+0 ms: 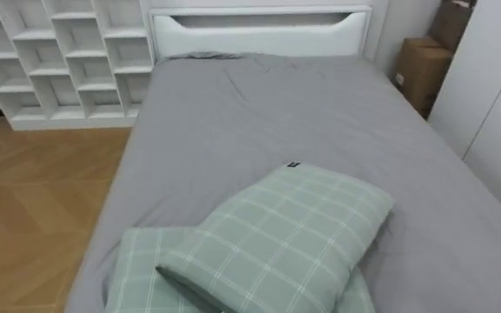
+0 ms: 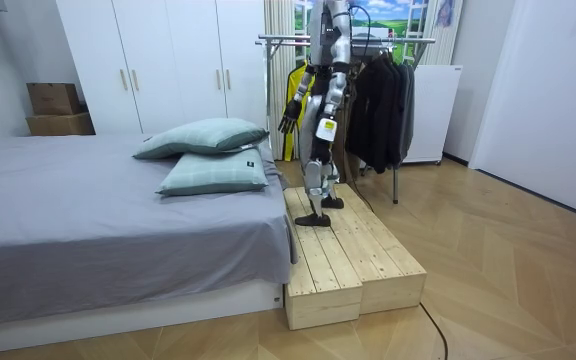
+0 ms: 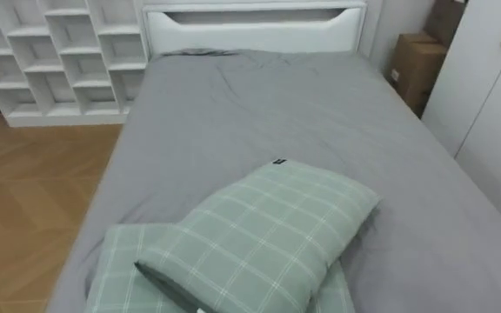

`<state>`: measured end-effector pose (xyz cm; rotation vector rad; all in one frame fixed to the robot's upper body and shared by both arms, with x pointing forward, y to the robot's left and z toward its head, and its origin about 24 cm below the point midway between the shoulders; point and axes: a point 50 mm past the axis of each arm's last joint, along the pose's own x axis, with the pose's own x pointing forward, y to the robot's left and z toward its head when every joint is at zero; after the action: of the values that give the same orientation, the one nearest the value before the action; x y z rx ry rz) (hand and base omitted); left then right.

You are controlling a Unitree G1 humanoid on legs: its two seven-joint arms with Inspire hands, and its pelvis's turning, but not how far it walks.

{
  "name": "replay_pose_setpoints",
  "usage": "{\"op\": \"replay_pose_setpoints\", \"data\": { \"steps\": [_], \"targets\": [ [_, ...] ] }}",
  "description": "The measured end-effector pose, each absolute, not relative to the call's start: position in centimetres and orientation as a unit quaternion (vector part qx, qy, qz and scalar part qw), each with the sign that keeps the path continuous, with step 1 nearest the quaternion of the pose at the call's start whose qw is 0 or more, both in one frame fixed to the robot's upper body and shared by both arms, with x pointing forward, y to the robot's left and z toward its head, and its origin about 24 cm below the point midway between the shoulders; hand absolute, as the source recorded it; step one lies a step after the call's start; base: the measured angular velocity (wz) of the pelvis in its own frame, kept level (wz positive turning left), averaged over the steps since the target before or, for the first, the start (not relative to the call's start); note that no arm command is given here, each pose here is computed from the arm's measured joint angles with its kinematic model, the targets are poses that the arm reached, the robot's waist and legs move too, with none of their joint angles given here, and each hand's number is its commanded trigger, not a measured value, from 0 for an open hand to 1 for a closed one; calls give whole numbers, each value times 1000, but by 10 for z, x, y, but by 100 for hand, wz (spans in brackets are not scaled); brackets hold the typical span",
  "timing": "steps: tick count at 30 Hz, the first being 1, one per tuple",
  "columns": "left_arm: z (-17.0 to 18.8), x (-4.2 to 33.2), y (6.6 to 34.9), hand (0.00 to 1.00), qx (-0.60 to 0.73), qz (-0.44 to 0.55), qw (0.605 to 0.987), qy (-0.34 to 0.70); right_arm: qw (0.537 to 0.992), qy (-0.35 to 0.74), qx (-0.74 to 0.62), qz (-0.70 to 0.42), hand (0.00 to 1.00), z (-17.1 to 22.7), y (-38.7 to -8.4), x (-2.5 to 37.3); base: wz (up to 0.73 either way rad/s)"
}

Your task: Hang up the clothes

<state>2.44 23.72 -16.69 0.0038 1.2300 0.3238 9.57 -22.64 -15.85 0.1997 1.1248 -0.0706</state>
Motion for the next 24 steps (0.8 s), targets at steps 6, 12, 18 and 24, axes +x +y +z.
{"op": "replay_pose_setpoints", "data": {
  "steps": [6,12,18,24],
  "targets": [
    [-167,28,237,0,6,156,806,571,833,549,66,-11,0,-161,-222,89,45],
    [-167,33,234,0,16,163,804,571,822,564,75,-16,0,-164,-223,72,45],
    [-164,49,238,0,34,154,820,550,812,570,121,-29,0,-166,-222,62,8],
    [-165,47,236,0,22,160,818,552,786,599,140,-54,0,-170,-222,35,-1]
  ]
}}
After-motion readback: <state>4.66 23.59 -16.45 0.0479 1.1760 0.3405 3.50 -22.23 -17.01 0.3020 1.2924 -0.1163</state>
